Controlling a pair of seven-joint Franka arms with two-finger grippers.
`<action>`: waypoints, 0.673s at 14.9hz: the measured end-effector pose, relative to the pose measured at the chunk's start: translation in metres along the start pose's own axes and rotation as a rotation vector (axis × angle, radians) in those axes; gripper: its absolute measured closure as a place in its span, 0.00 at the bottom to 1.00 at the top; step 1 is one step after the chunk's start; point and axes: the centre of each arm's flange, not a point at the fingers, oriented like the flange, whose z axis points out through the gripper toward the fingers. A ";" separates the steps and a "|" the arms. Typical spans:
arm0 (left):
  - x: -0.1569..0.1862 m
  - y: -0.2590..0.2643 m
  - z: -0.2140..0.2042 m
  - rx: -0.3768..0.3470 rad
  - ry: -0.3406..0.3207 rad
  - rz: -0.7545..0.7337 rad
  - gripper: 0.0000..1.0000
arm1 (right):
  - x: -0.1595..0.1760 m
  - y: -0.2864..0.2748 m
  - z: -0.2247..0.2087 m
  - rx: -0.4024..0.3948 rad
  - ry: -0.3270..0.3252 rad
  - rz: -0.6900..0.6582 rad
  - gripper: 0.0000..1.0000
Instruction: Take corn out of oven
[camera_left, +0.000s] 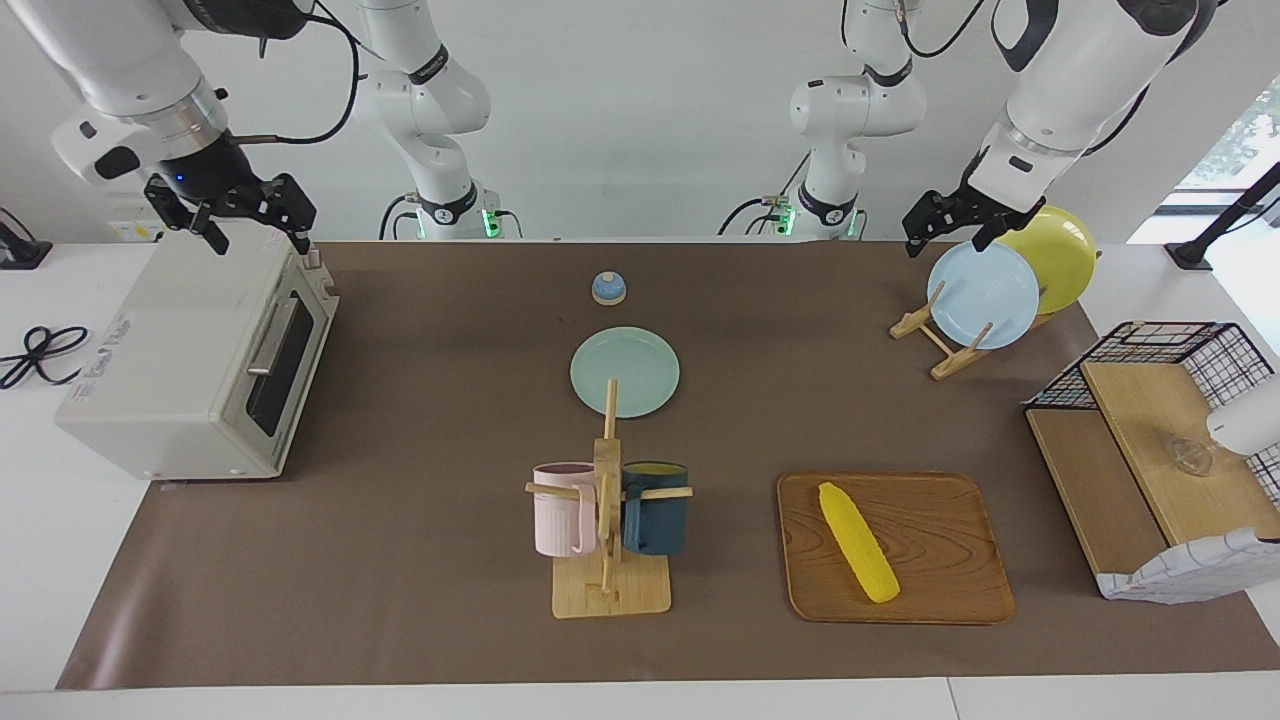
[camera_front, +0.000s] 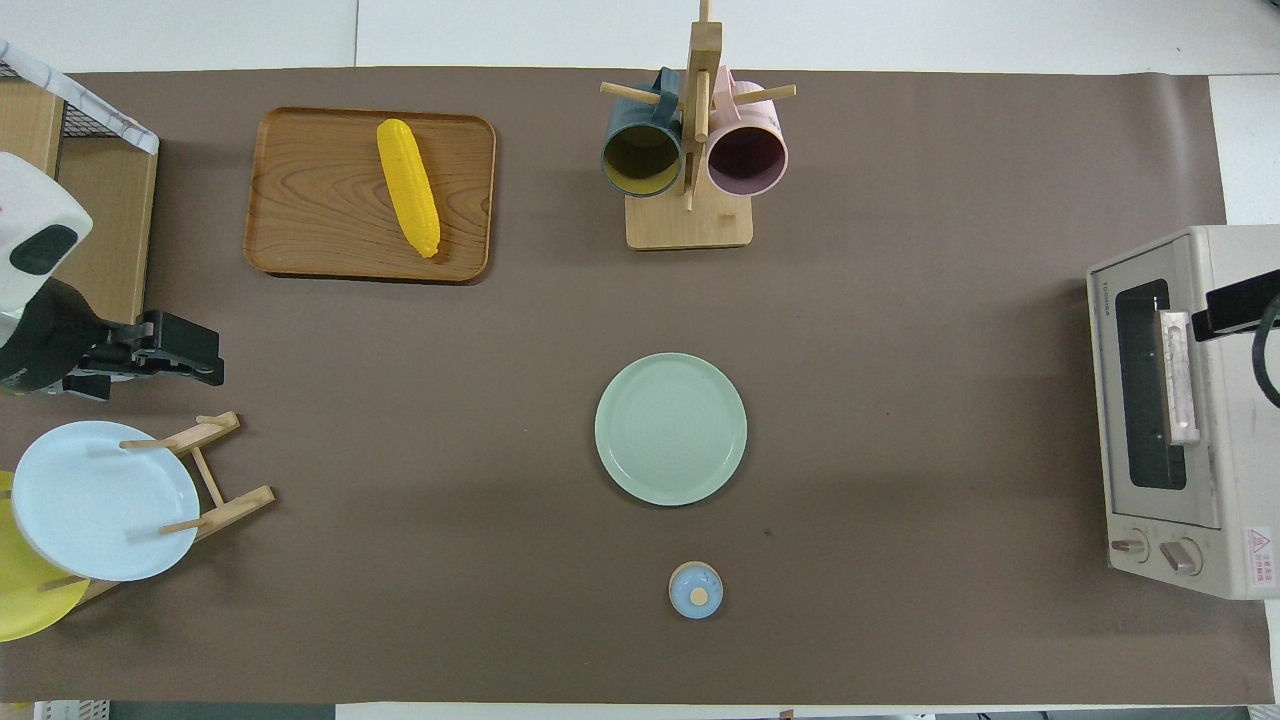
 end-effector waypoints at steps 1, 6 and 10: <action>0.000 0.000 -0.003 -0.001 0.003 0.000 0.00 | 0.000 0.000 0.000 0.000 0.000 0.000 0.00; 0.001 0.001 -0.004 -0.001 0.003 -0.001 0.00 | 0.000 0.000 0.000 0.000 0.000 0.000 0.00; 0.000 0.001 -0.004 -0.001 0.004 -0.001 0.00 | 0.000 0.000 0.000 0.000 0.000 0.000 0.00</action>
